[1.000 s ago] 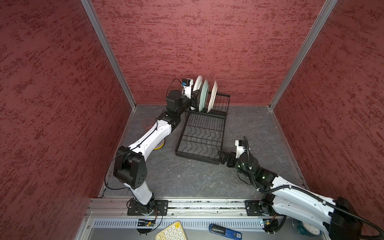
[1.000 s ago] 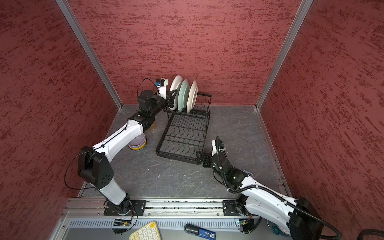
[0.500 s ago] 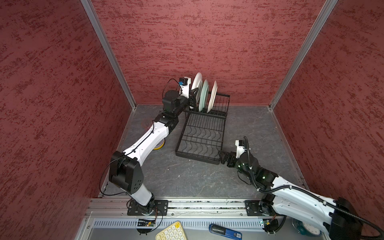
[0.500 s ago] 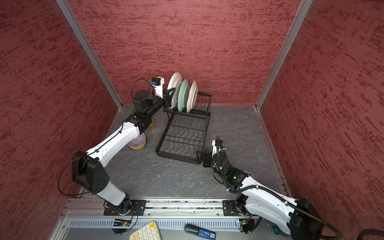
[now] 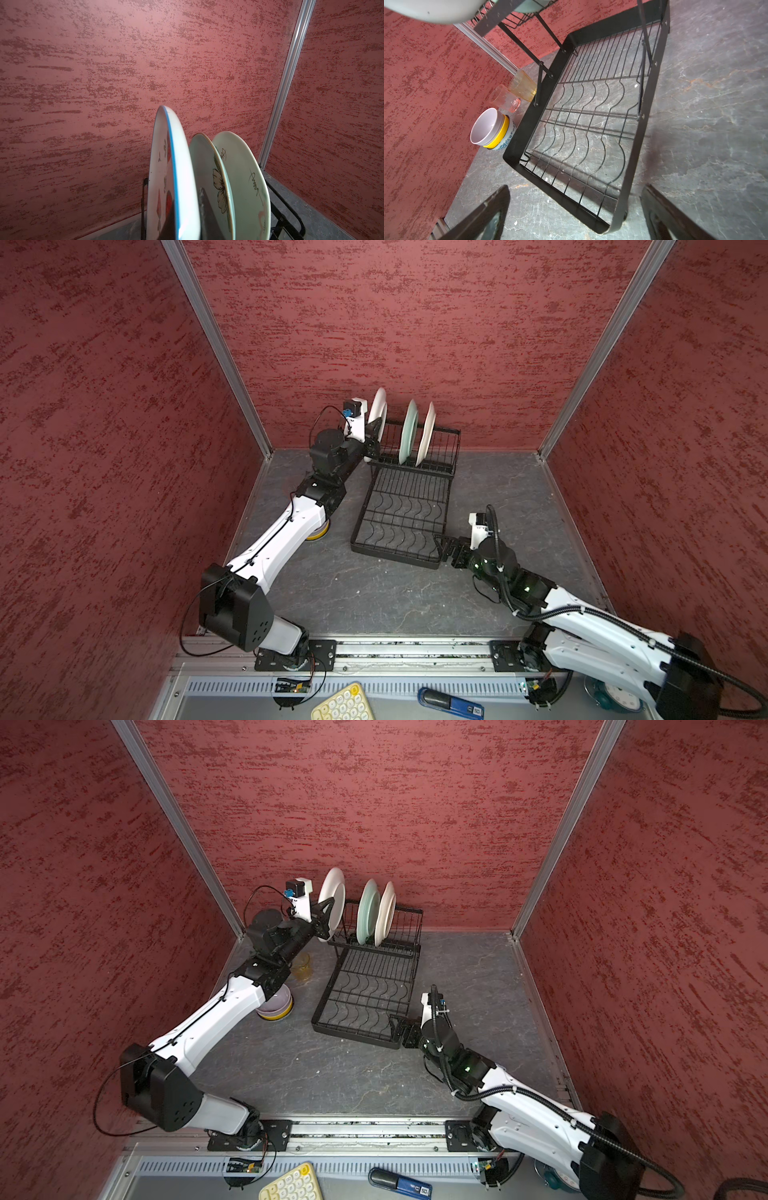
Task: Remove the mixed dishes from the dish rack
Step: 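Lift the watermelon plate out of the rack with the left gripper, then carry the plate toward the right gripper while the right reaches to grasp its rim, then open the left gripper off the plate while the right gripper holds it, then lower the watermelon plate onto the table with the right gripper, then open the right gripper off the plate while the left reaches to the rack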
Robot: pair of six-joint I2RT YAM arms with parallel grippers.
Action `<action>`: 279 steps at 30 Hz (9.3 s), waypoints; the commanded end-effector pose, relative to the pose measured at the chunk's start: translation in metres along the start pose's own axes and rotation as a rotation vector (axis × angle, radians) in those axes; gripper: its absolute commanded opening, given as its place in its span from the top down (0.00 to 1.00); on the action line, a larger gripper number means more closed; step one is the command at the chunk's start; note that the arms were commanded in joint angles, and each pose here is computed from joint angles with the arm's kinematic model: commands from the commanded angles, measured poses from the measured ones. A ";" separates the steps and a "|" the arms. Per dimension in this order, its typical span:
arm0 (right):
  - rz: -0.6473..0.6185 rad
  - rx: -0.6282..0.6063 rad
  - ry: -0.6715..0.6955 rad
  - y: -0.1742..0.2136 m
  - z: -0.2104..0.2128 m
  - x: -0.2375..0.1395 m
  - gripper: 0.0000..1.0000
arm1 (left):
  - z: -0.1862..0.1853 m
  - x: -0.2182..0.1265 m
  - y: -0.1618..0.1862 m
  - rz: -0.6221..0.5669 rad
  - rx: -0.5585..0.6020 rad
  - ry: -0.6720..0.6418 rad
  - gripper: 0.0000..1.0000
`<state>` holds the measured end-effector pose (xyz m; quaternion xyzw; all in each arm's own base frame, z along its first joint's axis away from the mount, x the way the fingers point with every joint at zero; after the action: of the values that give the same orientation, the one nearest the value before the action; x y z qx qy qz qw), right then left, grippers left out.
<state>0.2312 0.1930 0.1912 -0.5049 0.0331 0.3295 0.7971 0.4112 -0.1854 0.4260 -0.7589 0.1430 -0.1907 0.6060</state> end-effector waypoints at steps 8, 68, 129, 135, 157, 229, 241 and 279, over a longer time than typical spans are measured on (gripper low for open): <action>0.008 0.003 -0.037 -0.018 0.018 -0.008 0.01 | -0.042 -0.089 -0.070 -0.225 0.011 0.031 1.00; 0.225 0.361 -0.316 -0.079 0.053 0.000 0.01 | -0.157 -0.158 0.144 0.214 0.406 0.172 1.00; 0.391 0.445 -0.397 -0.047 0.041 0.023 1.00 | -0.214 -0.154 0.213 0.163 0.733 0.266 1.00; 0.377 0.482 -0.410 -0.049 0.040 0.024 1.00 | -0.210 -0.154 0.216 0.158 0.716 0.253 1.00; 0.230 0.563 -0.312 -0.056 0.013 0.018 1.00 | -0.202 -0.167 0.213 0.142 0.606 0.267 0.00; 0.004 0.574 0.517 -0.034 -0.215 -0.009 0.91 | -0.118 -0.159 0.182 0.158 0.269 0.006 0.00; 0.053 0.532 0.613 -0.013 -0.230 -0.014 0.82 | -0.116 -0.156 0.186 0.175 0.272 -0.005 0.00; 0.065 0.319 0.705 -0.042 -0.233 -0.027 0.01 | -0.111 -0.152 0.186 0.215 0.272 -0.035 0.01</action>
<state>0.2971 -0.0173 0.1056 -0.4263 0.3781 0.1671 0.8046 0.2243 -0.2547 0.2405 -0.6448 0.1858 -0.1350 0.7291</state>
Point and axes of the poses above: each gripper's point midway between its finger pads, its own x axis out along the fingers, its own z axis along the line the jaws close on, y = z × x, the point moved 3 cm from there along -x, back along the fingers, and after that the axes turned 7 degrees about -x, right-handed, at the moved point
